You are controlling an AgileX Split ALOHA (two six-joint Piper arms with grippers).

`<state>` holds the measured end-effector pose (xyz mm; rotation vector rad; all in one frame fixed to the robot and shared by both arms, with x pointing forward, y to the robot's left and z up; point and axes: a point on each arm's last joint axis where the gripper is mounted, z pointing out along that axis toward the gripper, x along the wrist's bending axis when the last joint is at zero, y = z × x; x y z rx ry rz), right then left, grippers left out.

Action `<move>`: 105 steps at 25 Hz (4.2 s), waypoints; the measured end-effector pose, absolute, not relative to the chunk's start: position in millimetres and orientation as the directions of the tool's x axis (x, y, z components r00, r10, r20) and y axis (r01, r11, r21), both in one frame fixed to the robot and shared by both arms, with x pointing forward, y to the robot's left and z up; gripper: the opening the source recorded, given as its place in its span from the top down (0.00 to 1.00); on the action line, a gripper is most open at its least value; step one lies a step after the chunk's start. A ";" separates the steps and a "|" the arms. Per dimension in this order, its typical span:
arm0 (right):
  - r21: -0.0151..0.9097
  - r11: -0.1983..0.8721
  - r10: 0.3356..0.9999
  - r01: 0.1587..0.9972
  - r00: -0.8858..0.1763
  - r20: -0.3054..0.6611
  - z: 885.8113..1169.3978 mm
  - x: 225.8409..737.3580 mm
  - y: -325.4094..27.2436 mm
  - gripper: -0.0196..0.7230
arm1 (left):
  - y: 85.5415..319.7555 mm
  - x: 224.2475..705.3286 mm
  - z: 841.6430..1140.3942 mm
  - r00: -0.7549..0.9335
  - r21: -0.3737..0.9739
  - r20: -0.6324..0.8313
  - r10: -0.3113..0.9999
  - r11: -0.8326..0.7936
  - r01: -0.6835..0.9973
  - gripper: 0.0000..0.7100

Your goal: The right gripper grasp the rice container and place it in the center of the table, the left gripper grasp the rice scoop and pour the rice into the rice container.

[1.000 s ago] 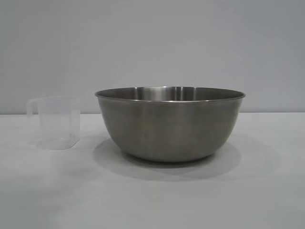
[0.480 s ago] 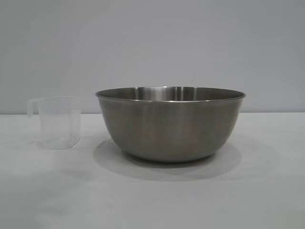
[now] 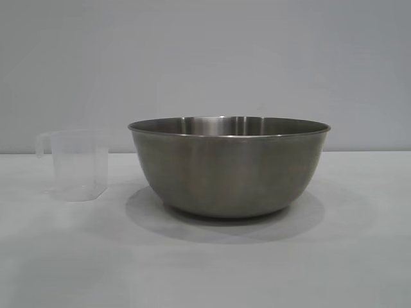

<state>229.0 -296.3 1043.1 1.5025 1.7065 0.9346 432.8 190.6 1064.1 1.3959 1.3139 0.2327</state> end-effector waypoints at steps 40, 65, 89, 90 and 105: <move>0.854 0.080 0.993 0.513 -0.112 -0.026 1043.1 229.0 -296.3 0.97 | 285.8 306.5 1106.6 0.362 0.873 0.260 0.895 -0.378 0.308 0.51; 0.854 0.080 0.993 0.513 -0.112 -0.026 1043.1 229.0 -296.3 0.97 | 301.6 229.4 1044.4 0.467 0.864 0.006 0.884 -0.240 0.444 0.29; 0.854 0.080 0.993 0.513 -0.112 -0.026 1043.1 229.0 -296.3 0.97 | 300.4 230.2 1042.8 0.252 0.861 0.002 0.968 -0.130 0.491 0.29; 0.854 0.080 0.993 0.513 -0.112 -0.026 1043.1 229.0 -296.3 0.97 | 300.0 230.2 1042.8 0.207 0.861 0.002 0.978 -0.107 0.497 0.29; 0.854 0.085 0.992 0.513 -0.121 -0.026 1043.1 229.0 -296.4 0.97 | 298.7 230.3 1042.8 0.052 0.861 0.002 0.999 -0.028 0.507 0.29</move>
